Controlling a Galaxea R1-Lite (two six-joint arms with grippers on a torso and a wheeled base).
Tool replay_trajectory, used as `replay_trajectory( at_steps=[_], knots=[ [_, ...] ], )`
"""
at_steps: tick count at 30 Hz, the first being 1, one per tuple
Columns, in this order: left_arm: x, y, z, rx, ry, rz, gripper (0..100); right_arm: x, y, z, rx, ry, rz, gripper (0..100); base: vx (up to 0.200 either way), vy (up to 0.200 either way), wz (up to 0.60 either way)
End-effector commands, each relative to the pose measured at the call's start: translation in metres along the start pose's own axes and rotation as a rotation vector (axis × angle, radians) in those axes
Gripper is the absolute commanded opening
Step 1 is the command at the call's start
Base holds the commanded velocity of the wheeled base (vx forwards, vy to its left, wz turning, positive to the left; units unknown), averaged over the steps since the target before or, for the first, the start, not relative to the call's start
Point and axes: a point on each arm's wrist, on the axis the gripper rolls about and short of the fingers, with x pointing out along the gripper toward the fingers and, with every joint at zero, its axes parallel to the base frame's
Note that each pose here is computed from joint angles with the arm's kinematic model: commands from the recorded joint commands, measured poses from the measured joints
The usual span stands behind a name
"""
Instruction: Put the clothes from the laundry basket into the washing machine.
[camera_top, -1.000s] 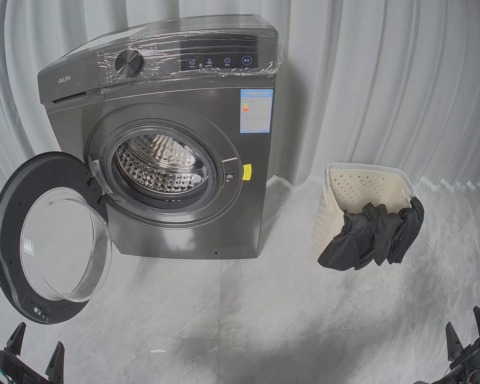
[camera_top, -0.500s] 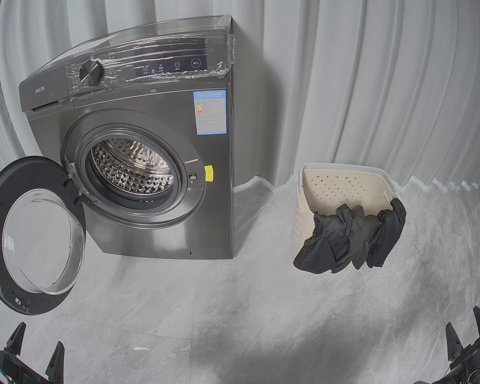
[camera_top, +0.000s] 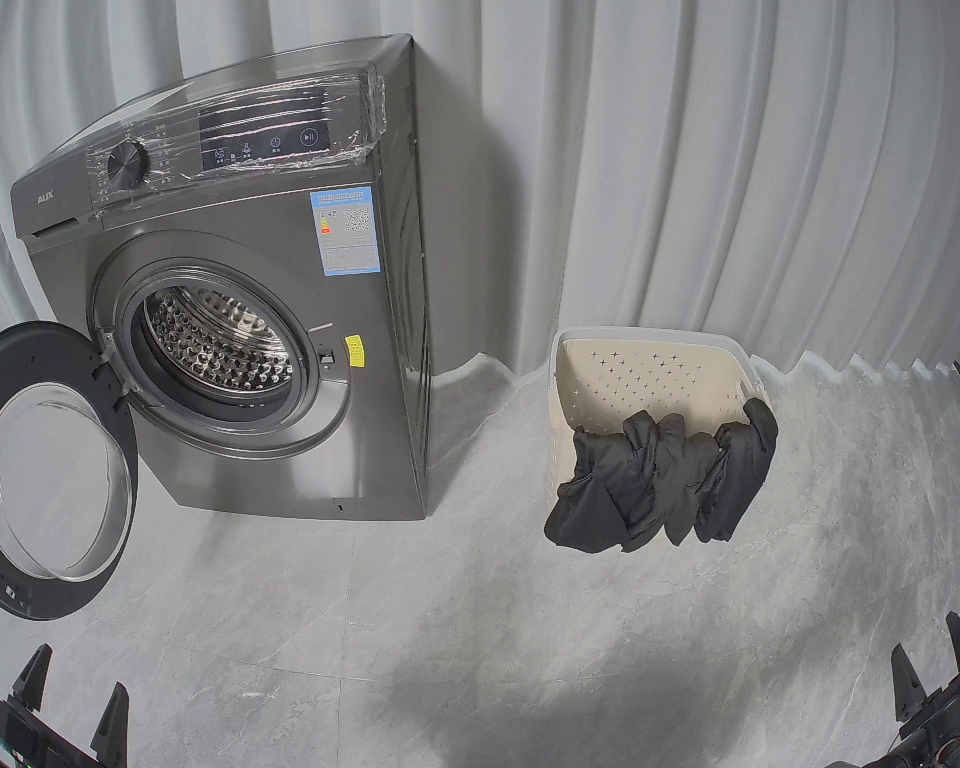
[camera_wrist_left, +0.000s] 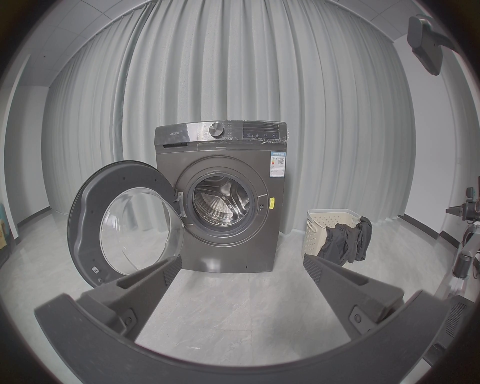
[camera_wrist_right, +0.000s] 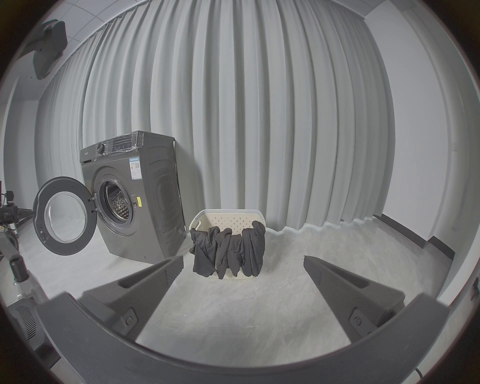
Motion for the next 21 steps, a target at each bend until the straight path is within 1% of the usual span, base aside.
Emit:
replay_trajectory(
  at_steps=[1, 21],
  knots=[
    [-0.0001, 0.0000, -0.0049, 0.000, 0.000, 0.000, 100, 0.0002, 0.0000, -0.0047, 0.000, 0.002, 0.000, 100, 0.000, 0.000, 0.00],
    [-0.0001, 0.0000, -0.0049, 0.000, 0.000, 0.000, 100, 0.0002, 0.0000, -0.0047, 0.000, 0.002, 0.000, 100, 0.000, -0.200, 0.00]
  ],
)
